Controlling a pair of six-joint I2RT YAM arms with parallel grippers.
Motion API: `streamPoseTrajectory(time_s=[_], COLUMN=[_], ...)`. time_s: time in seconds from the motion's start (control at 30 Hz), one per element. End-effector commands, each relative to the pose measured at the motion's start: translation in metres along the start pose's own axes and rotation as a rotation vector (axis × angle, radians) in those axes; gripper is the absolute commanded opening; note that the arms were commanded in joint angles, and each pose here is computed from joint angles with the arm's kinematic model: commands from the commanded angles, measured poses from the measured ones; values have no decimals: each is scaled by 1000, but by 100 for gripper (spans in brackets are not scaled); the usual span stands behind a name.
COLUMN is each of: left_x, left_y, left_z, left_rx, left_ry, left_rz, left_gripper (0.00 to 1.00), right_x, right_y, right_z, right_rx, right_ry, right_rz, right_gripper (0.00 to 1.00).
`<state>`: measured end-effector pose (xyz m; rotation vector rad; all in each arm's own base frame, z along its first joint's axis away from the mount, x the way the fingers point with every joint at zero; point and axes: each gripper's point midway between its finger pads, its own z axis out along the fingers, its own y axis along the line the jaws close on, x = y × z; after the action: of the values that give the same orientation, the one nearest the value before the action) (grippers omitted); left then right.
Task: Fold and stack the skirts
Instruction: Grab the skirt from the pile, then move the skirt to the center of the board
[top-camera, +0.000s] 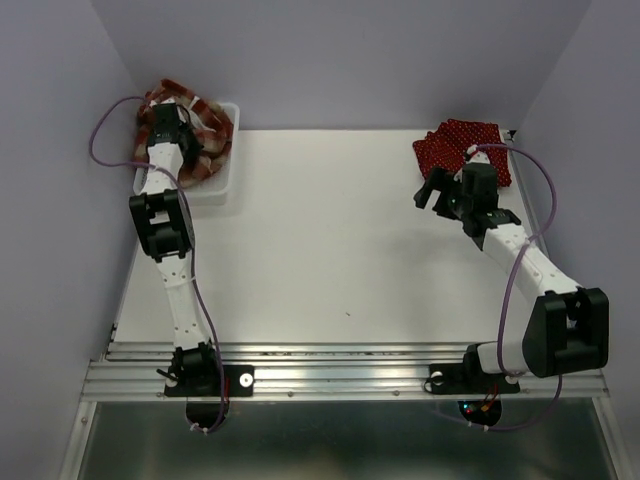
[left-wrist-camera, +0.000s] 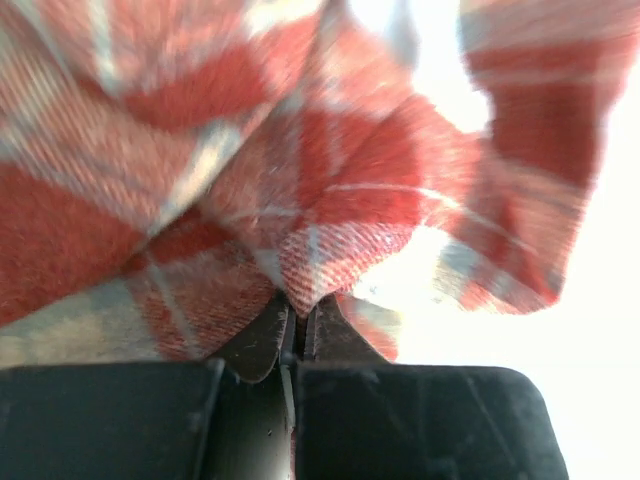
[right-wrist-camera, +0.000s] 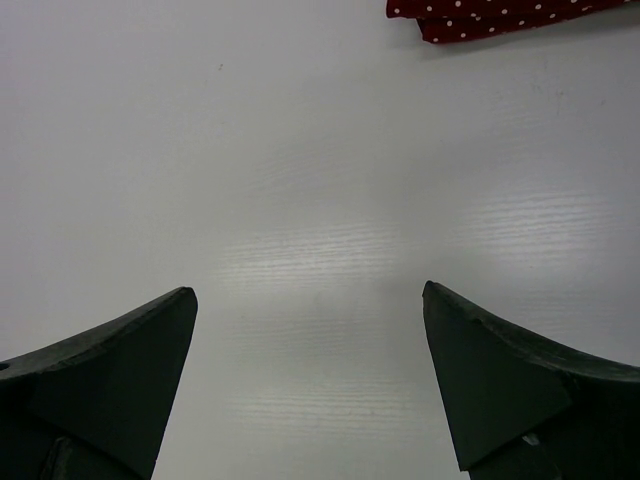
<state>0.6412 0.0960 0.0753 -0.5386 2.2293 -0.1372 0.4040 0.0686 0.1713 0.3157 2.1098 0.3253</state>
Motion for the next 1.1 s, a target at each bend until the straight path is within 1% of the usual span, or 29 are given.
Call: streamPoseTrajectory(time_s=[0.0, 0.03, 0.1, 0.13, 0.17, 0.2, 0.23, 0.27, 0.3, 0.33, 0.37, 0.4, 0.43, 0.53, 0.57, 0.6, 0.63, 0.7, 0.73, 0.77, 0.8, 0.83, 0.87, 0.9, 0.93, 0.97, 1.0, 1.03, 1.07], left_x=[-164, -189, -213, -228, -232, -235, -239, -233, -230, -223, -213, -206, -188, -155, -134, -124, -104, -90, -77, -74, -65, -57, -47, -33, -23, -9, 13, 23, 40], left_y=[-78, -93, -115, -126, -137, -143, -153, -160, -169, -177, -183, -188, -200, -223, -236, -243, -251, -258, -261, -262, -268, -272, -280, -290, -299, -306, -321, -329, -335], left_z=[-162, -209, -264, -314, -340, -367, -419, -439, -493, -517, -529, -552, -587, -637, -664, -680, -695, -710, -708, -703, -707, -700, -678, -671, -653, -620, -585, -577, -546], left_rx=[228, 278, 376, 424, 476, 509, 560, 608, 668, 711, 748, 782, 844, 978, 1069, 1125, 1213, 1299, 1333, 1338, 1387, 1404, 1398, 1426, 1417, 1370, 1328, 1331, 1274], left_ry=[-443, -524, -619, -692, -718, -743, -803, -805, -868, -886, -878, -898, -919, -932, -927, -936, -905, -880, -843, -827, -816, -780, -714, -657, -616, -550, -468, -433, -376], left_rz=[3, 9, 5, 14, 27, 34, 42, 58, 77, 102, 115, 125, 148, 194, 210, 216, 239, 237, 235, 222, 220, 214, 195, 191, 195, 163, 147, 161, 157], left_gripper=[0, 0, 0, 0, 0, 0, 0, 0, 0, 0, 0, 0, 0, 0, 0, 0, 0, 0, 0, 0, 0, 0, 0, 0, 0, 2, 20, 34, 65], right_x=[-14, -14, -16, -17, -12, -17, -18, -20, -22, -23, -22, -22, -27, -24, -25, -20, -23, -20, -21, -22, -24, -24, -24, -23, -25, -27, -23, -22, -21], right_y=[18, 22, 25, 28, 28, 31, 32, 32, 31, 31, 30, 29, 30, 29, 31, 29, 30, 26, 22, 20, 18, 5, -2, -6, -15, -17, -22, -23, -23], right_z=[-21, -25, -35, -39, -42, -52, -57, -62, -72, -78, -83, -88, -99, -111, -119, -122, -129, -135, -138, -141, -147, -148, -150, -154, -156, -158, -157, -157, -156], right_rx=[-83, -104, -125, -146, -152, -166, -174, -176, -177, -180, -181, -176, -179, -182, -192, -186, -191, -175, -155, -142, -136, -61, -27, 5, 52, 69, 99, 109, 116], right_ry=[-54, -57, -79, -85, -79, -105, -116, -130, -157, -170, -176, -181, -211, -207, -216, -197, -211, -206, -218, -226, -239, -250, -255, -250, -261, -264, -246, -239, -228], right_rz=[-19, -19, -14, -16, -15, -5, 2, 7, 27, 30, 41, 51, 62, 85, 89, 88, 87, 91, 97, 102, 111, 130, 144, 164, 174, 187, 196, 195, 203], right_gripper=[100, 100, 100, 100, 100, 100, 100, 100, 100, 100, 100, 100, 100, 100, 100, 100, 100, 100, 100, 100, 100, 100, 100, 100, 100, 100, 100, 100, 100])
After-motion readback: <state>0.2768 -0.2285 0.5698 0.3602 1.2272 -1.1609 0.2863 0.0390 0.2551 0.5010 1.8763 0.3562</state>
